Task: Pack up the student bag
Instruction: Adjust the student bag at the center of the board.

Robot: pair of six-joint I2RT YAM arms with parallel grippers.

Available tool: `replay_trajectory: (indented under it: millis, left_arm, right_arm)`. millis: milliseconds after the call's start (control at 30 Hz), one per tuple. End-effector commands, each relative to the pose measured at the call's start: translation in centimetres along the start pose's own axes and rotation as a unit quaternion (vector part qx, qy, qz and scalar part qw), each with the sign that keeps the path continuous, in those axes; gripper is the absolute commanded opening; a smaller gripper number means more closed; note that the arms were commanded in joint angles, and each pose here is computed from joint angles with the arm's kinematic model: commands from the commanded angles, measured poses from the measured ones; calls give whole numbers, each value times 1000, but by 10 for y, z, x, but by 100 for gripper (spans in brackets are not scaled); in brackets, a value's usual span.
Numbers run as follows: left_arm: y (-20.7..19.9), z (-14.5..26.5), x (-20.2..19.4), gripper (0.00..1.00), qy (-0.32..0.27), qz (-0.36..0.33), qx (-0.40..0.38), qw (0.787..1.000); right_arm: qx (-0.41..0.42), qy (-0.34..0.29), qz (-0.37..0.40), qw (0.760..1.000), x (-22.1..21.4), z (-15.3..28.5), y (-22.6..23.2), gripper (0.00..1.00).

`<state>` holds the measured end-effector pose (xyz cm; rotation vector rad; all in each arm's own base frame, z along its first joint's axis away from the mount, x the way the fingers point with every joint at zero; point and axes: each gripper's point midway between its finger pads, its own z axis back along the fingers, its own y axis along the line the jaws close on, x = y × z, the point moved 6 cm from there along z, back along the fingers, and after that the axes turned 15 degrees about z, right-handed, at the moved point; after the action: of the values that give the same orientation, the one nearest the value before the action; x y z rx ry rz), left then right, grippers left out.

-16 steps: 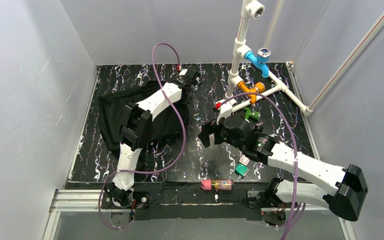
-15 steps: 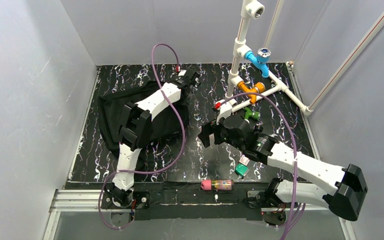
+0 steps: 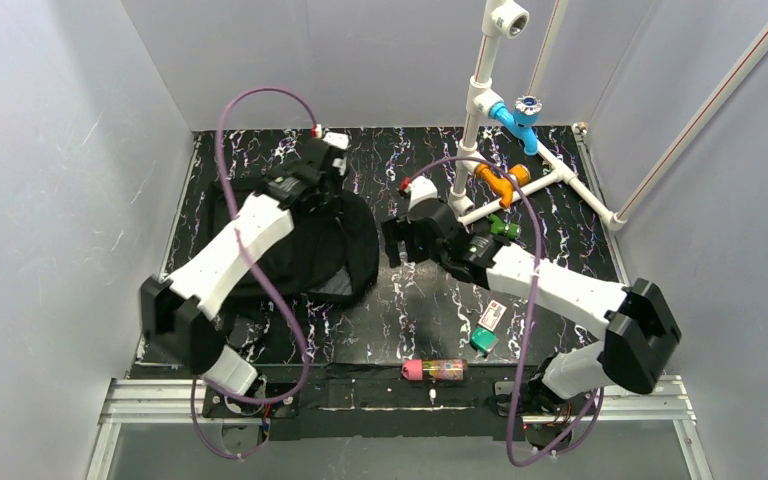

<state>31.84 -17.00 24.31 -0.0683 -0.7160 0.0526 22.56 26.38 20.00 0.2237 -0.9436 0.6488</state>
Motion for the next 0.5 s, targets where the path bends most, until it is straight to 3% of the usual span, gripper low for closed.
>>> replay_trajectory:
  millis: [0, 167, 467]
  left_arm:
    - [20, 46, -18, 0, -5, -24, -70, 997]
    - [12, 65, -32, 0, -18, 1, -185, 983]
    - [8, 68, -36, 0, 5, 14, -242, 970]
  right_arm:
    - [-11, -55, -46, 997, 47, -15, 8, 95]
    - [4, -90, -63, 994, 57, -39, 50, 92]
    - [-73, -142, -81, 984, 29, -46, 97, 98]
